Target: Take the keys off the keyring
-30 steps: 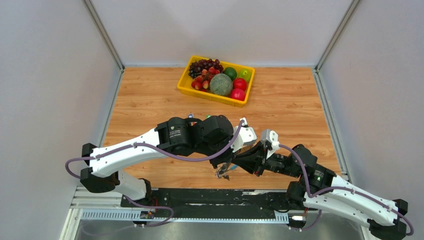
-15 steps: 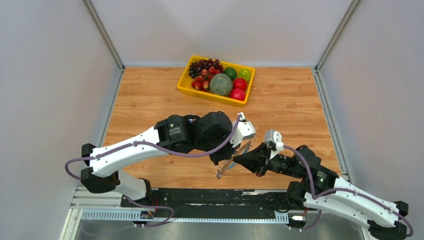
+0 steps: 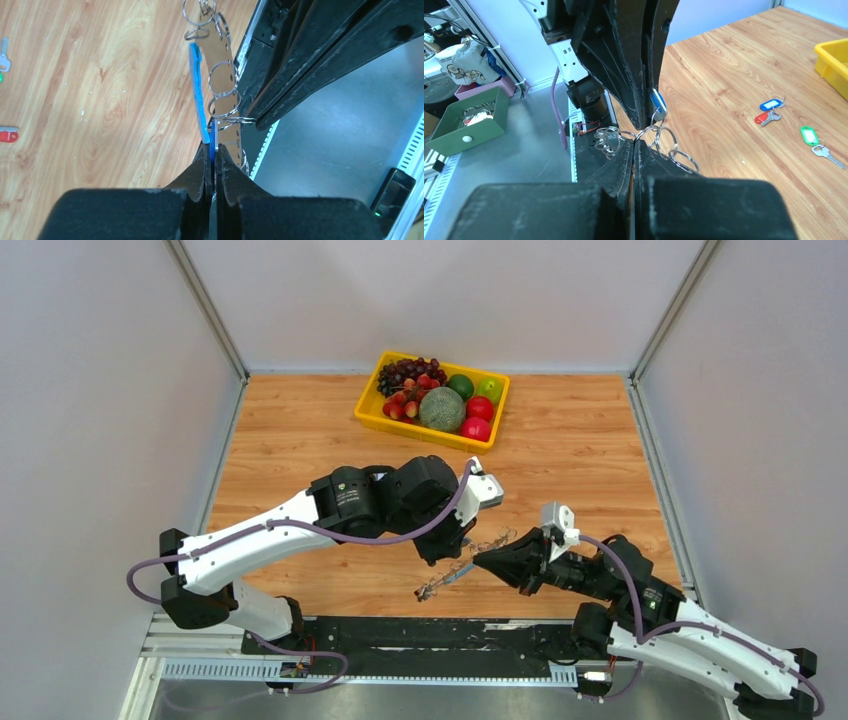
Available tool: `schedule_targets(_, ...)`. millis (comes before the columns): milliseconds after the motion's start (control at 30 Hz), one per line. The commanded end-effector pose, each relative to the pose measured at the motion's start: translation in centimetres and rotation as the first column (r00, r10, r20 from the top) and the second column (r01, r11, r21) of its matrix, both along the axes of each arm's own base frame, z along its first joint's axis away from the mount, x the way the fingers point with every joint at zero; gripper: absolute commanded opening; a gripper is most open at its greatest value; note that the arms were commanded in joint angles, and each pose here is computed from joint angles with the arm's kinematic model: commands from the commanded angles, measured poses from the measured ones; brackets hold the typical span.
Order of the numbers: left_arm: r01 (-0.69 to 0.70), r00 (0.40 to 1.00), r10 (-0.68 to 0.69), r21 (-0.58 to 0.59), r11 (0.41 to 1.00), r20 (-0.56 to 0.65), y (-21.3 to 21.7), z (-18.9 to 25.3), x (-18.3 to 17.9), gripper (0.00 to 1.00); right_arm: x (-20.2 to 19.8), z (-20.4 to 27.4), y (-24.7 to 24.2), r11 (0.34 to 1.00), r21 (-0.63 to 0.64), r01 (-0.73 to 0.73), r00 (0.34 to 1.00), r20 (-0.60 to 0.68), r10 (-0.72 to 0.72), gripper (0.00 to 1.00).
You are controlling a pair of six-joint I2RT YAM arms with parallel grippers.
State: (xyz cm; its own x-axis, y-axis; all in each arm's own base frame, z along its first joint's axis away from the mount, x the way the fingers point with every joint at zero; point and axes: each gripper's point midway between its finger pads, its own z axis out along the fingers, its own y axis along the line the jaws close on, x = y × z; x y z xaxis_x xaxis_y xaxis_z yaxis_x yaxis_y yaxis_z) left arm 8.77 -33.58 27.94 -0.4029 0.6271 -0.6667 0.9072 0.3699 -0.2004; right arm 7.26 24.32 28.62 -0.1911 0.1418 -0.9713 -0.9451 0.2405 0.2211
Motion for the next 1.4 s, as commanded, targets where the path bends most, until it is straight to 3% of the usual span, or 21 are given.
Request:
schedule_targets(0, -0.019, 1.000, 0.017, -0.048, 0.999, -0.026, 0.0, 0.4, 0.1, 0.00, -0.1, 2.4, -0.9, 0.996, 0.087, 0.019, 0.998, 0.055, -0.023, 0.00)
schedule_targets(167, 0.010, 0.997, -0.012, -0.027, 1.000, -0.070, -0.5, -0.9, -0.5, 0.00, -0.2, 2.9, -1.4, 0.994, 0.105, 0.020, 0.996, 0.081, -0.028, 0.02)
schedule_targets(300, 0.000, 0.999, -0.002, -0.051, 0.999, -0.038, -0.6, 0.3, 0.0, 0.00, 0.0, 2.4, -1.5, 0.995, 0.095, 0.032, 0.997, 0.061, -0.038, 0.27)
schedule_targets(367, 0.000, 1.000, -0.001, -0.069, 0.998, -0.022, -0.6, 1.1, 0.1, 0.00, 0.3, 2.2, -1.7, 0.994, 0.100, 0.055, 0.997, 0.042, -0.059, 0.31)
schedule_targets(567, 0.006, 1.000, -0.007, -0.069, 0.998, -0.022, -0.4, 1.6, 0.0, 0.00, 0.0, 2.0, -1.6, 0.993, 0.107, 0.044, 0.999, 0.013, -0.046, 0.30)
schedule_targets(1100, 0.002, 1.000, -0.004, -0.074, 0.997, -0.019, -0.1, 1.9, -0.1, 0.00, -3.3, 1.2, -0.1, 0.985, 0.052, -0.165, 0.986, 0.009, 0.165, 0.31)
schedule_targets(1367, 0.011, 1.000, -0.012, -0.086, 0.996, -0.007, -0.1, 2.3, -0.1, 0.00, -2.9, -0.6, 1.4, 0.983, -0.024, -0.181, 0.980, -0.088, 0.178, 0.33)
